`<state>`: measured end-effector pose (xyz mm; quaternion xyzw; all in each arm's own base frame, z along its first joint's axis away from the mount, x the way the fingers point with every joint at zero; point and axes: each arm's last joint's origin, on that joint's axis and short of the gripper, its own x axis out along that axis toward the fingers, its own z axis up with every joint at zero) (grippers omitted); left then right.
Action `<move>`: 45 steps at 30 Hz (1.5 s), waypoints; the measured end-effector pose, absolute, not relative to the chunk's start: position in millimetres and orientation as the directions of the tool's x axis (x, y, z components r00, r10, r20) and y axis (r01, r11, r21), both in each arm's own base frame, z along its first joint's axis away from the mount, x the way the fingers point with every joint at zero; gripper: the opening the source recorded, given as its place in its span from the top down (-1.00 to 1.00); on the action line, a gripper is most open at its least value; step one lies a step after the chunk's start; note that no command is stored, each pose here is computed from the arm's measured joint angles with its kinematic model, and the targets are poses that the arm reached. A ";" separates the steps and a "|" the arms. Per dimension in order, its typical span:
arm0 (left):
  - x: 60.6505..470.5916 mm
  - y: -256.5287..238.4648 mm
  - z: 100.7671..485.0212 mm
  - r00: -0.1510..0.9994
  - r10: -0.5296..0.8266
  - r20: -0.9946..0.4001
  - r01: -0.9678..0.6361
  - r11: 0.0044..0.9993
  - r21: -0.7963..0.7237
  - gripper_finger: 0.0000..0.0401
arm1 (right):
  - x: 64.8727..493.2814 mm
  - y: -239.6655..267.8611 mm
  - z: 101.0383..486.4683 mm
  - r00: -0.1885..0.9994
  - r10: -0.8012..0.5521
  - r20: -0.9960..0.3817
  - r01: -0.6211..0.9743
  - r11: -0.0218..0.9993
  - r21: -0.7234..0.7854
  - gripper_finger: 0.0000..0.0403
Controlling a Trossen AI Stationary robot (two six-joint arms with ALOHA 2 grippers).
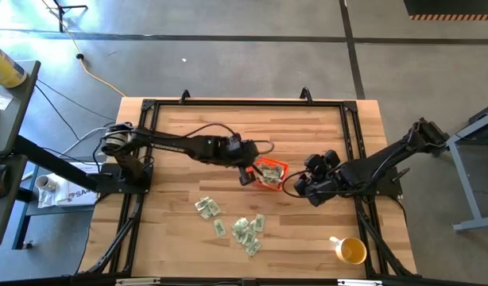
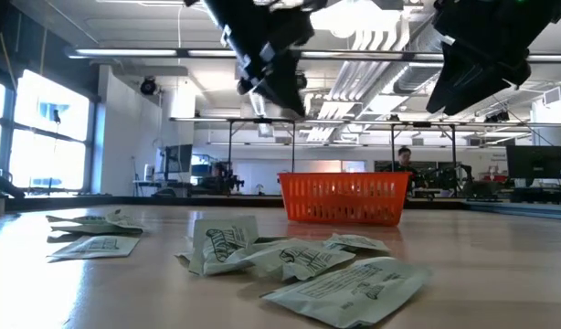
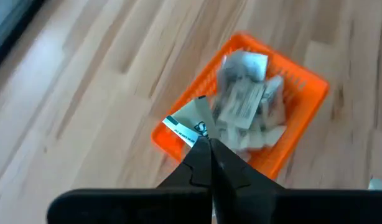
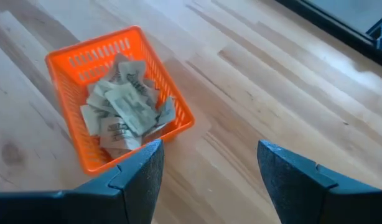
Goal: Pick and place Stevia / Truvia into bins
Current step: Put the white stevia packet into the orange bin
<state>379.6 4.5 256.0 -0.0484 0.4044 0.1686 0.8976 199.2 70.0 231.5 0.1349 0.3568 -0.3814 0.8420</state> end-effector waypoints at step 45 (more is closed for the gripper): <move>263.3 -110.3 244.8 0.389 0.223 -0.894 -0.553 0.833 -0.033 -0.12 | 342.6 123.7 146.7 0.616 0.260 -0.744 -0.358 0.933 0.029 -0.24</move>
